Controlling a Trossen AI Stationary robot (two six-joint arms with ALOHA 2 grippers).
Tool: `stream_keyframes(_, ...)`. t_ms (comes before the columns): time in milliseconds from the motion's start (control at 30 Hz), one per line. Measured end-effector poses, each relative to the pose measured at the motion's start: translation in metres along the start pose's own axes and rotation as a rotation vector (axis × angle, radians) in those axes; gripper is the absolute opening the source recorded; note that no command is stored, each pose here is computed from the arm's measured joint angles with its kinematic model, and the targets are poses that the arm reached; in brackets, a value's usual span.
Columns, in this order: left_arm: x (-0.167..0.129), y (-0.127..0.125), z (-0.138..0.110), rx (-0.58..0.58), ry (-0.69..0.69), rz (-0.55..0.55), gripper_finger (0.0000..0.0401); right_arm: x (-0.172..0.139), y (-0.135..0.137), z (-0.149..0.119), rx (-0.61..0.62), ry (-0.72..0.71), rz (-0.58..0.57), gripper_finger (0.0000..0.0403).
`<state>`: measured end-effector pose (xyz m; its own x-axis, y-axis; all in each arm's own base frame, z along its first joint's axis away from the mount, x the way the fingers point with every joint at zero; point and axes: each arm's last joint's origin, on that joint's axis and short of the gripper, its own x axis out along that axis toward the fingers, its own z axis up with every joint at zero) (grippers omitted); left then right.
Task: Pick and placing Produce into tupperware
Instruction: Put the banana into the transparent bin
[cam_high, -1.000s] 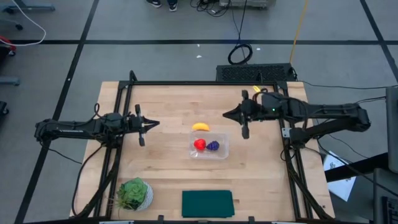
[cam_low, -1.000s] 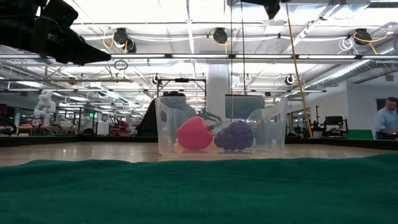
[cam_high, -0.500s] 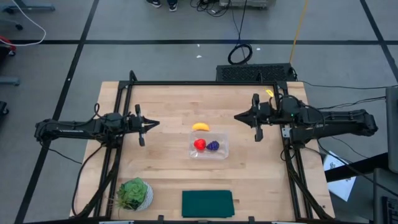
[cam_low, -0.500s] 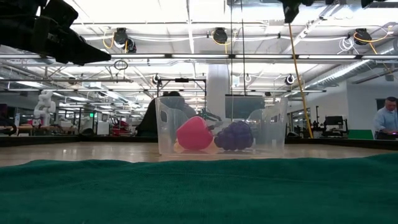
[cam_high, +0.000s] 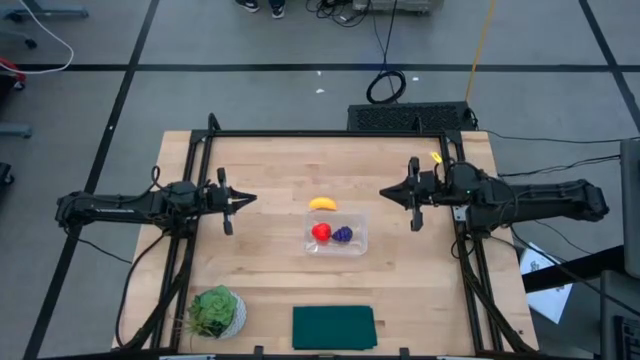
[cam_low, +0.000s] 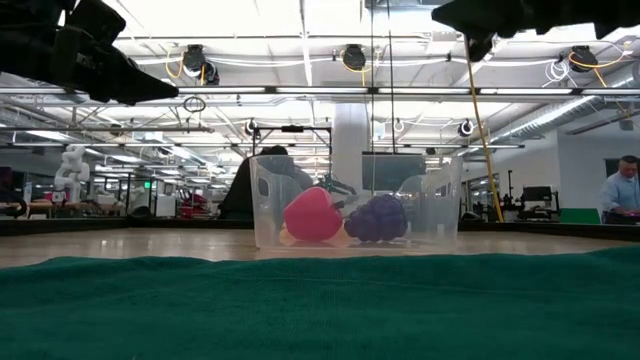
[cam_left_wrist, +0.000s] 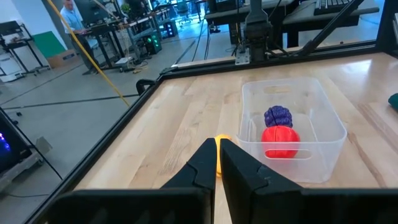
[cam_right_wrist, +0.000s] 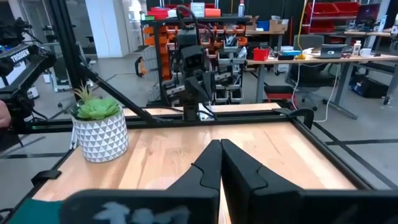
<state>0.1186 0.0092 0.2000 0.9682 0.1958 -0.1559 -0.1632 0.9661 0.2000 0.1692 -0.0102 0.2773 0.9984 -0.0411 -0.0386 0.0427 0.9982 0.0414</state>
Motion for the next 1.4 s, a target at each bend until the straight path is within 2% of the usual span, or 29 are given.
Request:
stream_keyframes(300,0.000,0.000,-0.001,0.001,0.006,-0.001,0.0026,-0.009,0.000,-0.023,0.004,-0.084,0.013,0.0000)
stream_keyframes(500,0.000,0.000,-0.001,0.001,0.006,-0.001,0.0026,-0.014,0.001,-0.036,0.016,-0.129,0.063,0.0000)
stream_keyframes(1033,0.000,0.000,0.000,0.001,0.005,0.000,0.0026,-0.013,0.001,-0.043,-0.044,-0.098,0.091,0.0000)
stream_keyframes(1400,0.000,0.000,0.000,0.001,0.005,0.000,0.0026,-0.019,0.000,-0.071,-0.029,-0.146,0.091,0.0000)
